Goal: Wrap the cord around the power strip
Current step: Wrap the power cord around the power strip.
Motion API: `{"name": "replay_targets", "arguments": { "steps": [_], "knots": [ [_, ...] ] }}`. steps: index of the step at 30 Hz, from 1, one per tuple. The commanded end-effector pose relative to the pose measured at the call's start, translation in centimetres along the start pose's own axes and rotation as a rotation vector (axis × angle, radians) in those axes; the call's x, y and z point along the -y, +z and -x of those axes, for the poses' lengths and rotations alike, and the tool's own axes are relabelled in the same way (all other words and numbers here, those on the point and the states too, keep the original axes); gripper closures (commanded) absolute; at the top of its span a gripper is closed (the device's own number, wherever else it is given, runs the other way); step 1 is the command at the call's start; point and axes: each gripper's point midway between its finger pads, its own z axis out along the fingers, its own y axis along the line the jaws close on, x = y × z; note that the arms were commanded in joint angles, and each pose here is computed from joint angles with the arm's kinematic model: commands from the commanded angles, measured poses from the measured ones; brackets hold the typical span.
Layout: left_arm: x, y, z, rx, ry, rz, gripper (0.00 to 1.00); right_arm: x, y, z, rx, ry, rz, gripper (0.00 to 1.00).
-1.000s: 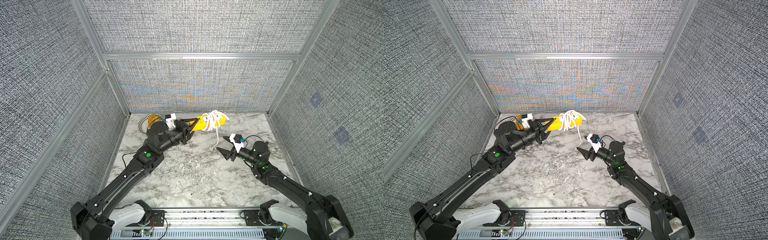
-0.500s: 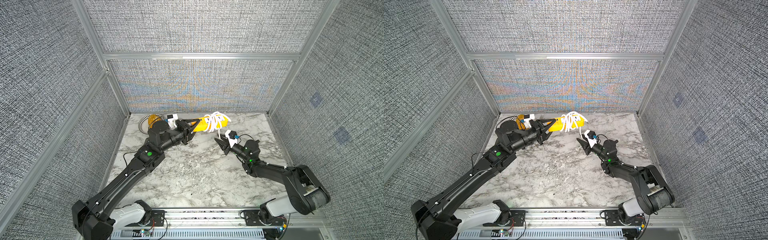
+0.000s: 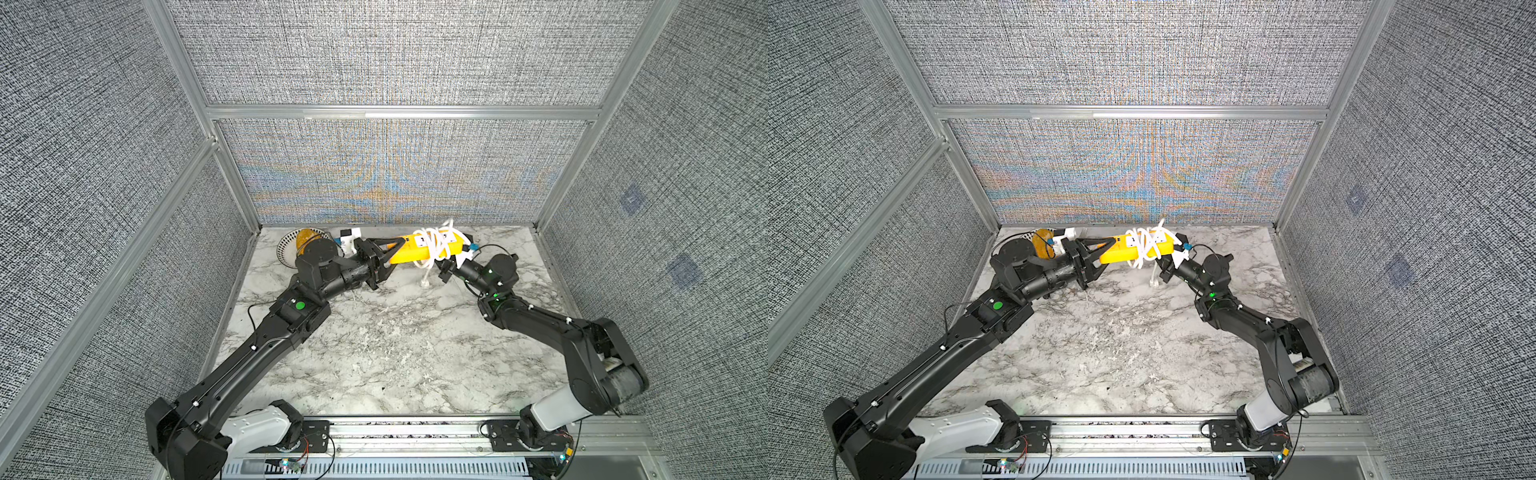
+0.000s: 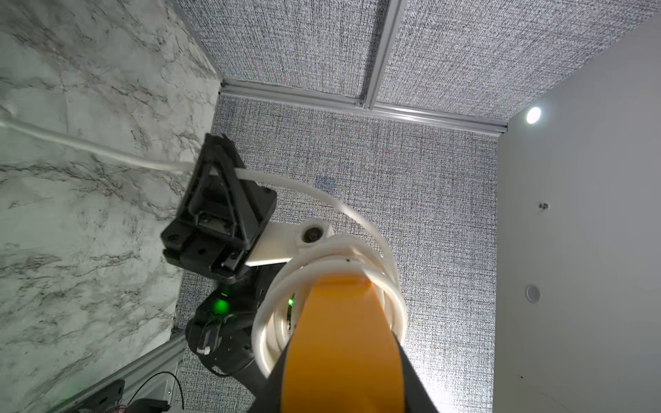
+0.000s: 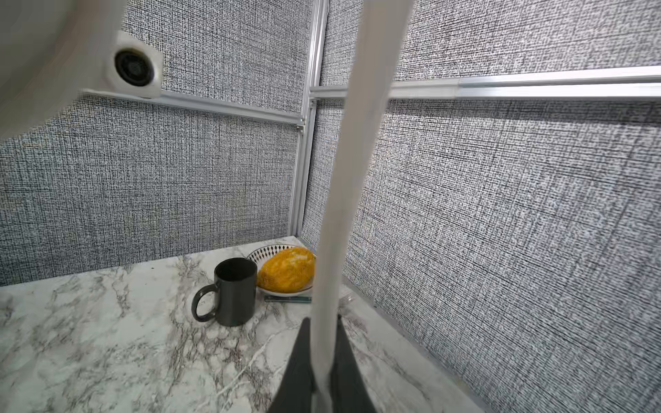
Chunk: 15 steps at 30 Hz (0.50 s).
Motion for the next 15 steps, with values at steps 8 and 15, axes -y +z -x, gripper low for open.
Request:
{"name": "replay_targets", "arguments": {
  "steps": [8, 15],
  "knots": [
    [6.3, 1.9, -6.5, -0.335, 0.049, -0.188, 1.00, -5.7, 2.3, -3.7, -0.043, 0.264, 0.371, 1.00],
    [12.8, 1.6, -7.5, -0.359, 0.193, -0.341, 1.00, -8.8, -0.8, -9.2, -0.140, 0.434, 0.386, 1.00]
  ]
}}
